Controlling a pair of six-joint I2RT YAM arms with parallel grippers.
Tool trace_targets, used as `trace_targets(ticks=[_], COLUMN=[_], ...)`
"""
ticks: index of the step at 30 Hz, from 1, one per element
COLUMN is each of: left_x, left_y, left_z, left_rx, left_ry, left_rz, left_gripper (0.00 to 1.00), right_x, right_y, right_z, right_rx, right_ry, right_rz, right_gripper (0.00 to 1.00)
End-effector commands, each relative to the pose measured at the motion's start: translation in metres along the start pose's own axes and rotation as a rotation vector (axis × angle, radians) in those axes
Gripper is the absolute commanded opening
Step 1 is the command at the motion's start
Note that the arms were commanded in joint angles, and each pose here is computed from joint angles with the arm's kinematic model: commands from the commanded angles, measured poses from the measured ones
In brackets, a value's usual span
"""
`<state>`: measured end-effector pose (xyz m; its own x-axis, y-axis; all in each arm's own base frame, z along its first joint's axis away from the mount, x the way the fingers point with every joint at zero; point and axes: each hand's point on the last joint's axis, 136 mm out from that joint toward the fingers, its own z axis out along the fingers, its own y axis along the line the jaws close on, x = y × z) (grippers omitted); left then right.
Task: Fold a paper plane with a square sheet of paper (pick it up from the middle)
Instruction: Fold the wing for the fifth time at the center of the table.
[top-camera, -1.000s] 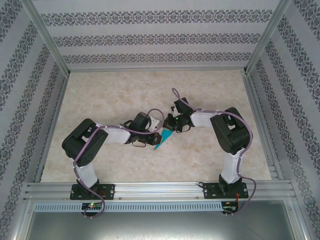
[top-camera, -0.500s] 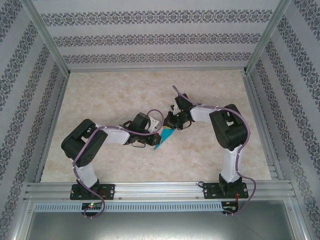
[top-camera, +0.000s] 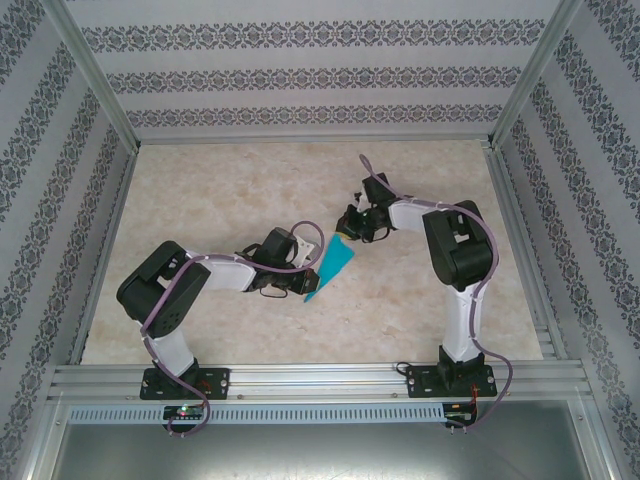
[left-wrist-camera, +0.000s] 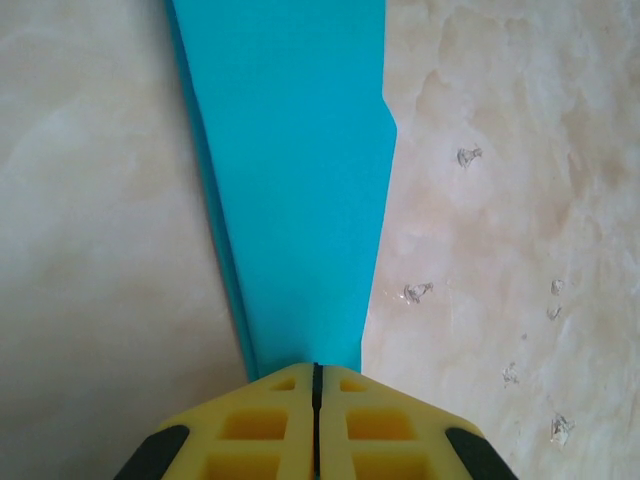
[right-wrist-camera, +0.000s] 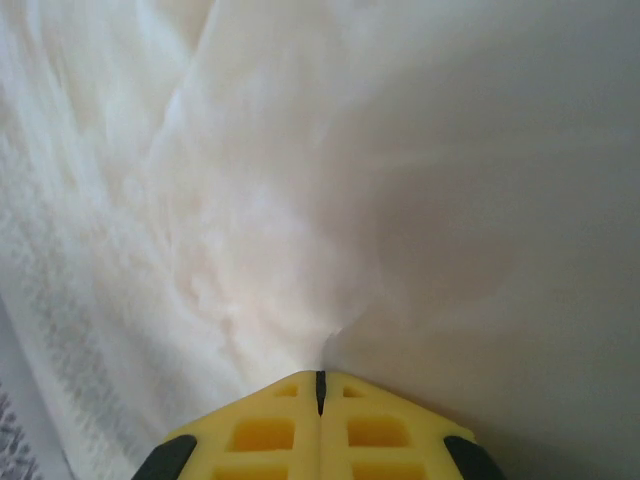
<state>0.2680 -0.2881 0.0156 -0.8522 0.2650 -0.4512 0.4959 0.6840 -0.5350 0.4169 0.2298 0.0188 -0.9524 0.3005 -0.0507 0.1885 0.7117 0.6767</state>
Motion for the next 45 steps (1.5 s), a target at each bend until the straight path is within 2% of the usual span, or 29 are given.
trace_targets(ticks=[1,5,9,13,19,28,37,45], left_x=[0.107,0.104,0.099,0.094,0.089,0.089,0.099,0.119], left_y=[0.045,0.044,0.043,0.042,0.039,0.037,0.023,0.020], left_z=[-0.004,-0.001,0.001,0.003,0.002,-0.003,-0.012,-0.025], left_rx=[-0.169,-0.165,-0.161,-0.153,-0.149,-0.157,-0.185,-0.235], left_ry=[0.343,0.342,0.337,0.335,0.327,0.312,0.314,0.331], left_rz=[-0.176,-0.175,-0.171,-0.165,-0.160,-0.162,-0.147,-0.139], left_gripper=[0.09,0.09,0.09,0.09,0.09,0.09,0.09,0.09], right_x=[-0.035,-0.021,0.014,0.061,0.098,0.117,0.117,0.112], right_y=[0.004,0.020,0.027,0.034,0.035,-0.003,-0.055,-0.078], right_z=[-0.023,-0.052,-0.063,-0.048,-0.017,0.011,0.018,0.017], right_rx=[0.017,-0.029,-0.089,-0.141,-0.147,-0.050,0.119,0.177], right_ry=[-0.145,-0.168,-0.145,-0.066,0.005,0.044,0.022,0.011], right_rz=[-0.054,-0.075,-0.062,-0.043,-0.038,-0.019,-0.011,-0.005], right_gripper=[0.00,0.00,0.00,0.00,0.00,0.00,0.00,0.00])
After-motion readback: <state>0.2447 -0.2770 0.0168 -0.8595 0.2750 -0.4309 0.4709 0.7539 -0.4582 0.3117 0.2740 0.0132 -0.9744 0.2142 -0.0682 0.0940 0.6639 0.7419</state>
